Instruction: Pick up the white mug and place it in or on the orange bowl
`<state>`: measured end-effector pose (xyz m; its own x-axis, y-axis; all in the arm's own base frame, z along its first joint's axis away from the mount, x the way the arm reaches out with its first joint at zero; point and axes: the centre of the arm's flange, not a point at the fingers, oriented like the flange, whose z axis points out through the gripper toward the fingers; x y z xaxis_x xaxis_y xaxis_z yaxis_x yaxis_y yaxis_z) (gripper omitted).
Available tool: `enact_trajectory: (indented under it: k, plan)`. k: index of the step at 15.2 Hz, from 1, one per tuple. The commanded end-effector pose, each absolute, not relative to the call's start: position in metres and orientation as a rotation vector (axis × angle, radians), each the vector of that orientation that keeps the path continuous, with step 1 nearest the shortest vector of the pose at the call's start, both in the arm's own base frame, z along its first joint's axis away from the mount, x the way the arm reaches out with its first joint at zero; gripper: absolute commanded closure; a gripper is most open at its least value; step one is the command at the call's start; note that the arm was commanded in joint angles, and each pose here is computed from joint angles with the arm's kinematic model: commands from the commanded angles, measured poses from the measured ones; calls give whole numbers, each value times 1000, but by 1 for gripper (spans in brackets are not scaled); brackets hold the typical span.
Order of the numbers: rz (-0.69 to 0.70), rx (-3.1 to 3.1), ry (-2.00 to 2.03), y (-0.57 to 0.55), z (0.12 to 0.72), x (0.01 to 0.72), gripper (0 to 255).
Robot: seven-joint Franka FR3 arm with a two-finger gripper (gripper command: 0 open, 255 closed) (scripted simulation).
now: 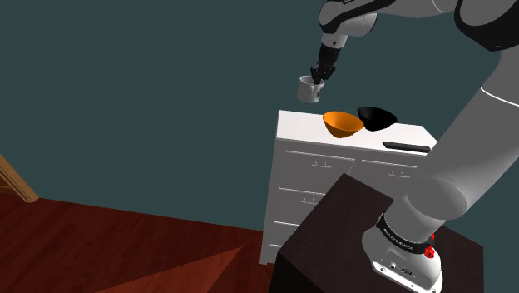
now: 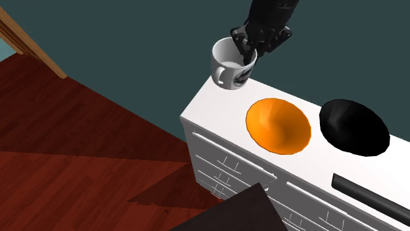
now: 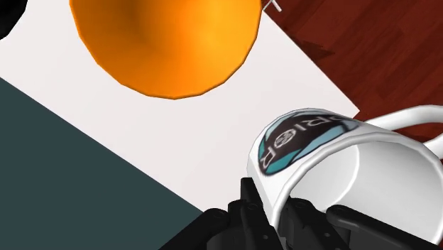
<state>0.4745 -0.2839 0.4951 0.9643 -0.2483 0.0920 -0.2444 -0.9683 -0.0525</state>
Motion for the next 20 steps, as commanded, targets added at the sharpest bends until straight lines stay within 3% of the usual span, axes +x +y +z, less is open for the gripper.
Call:
enact_trajectory:
  k: [1, 12, 20]
  plan:
    - [-152, -3073, 385, -296, 496, 449, 255]
    - [-152, -3073, 385, -347, 504, 315, 255]
    - [-152, -3073, 385, -347, 462, 315, 255]
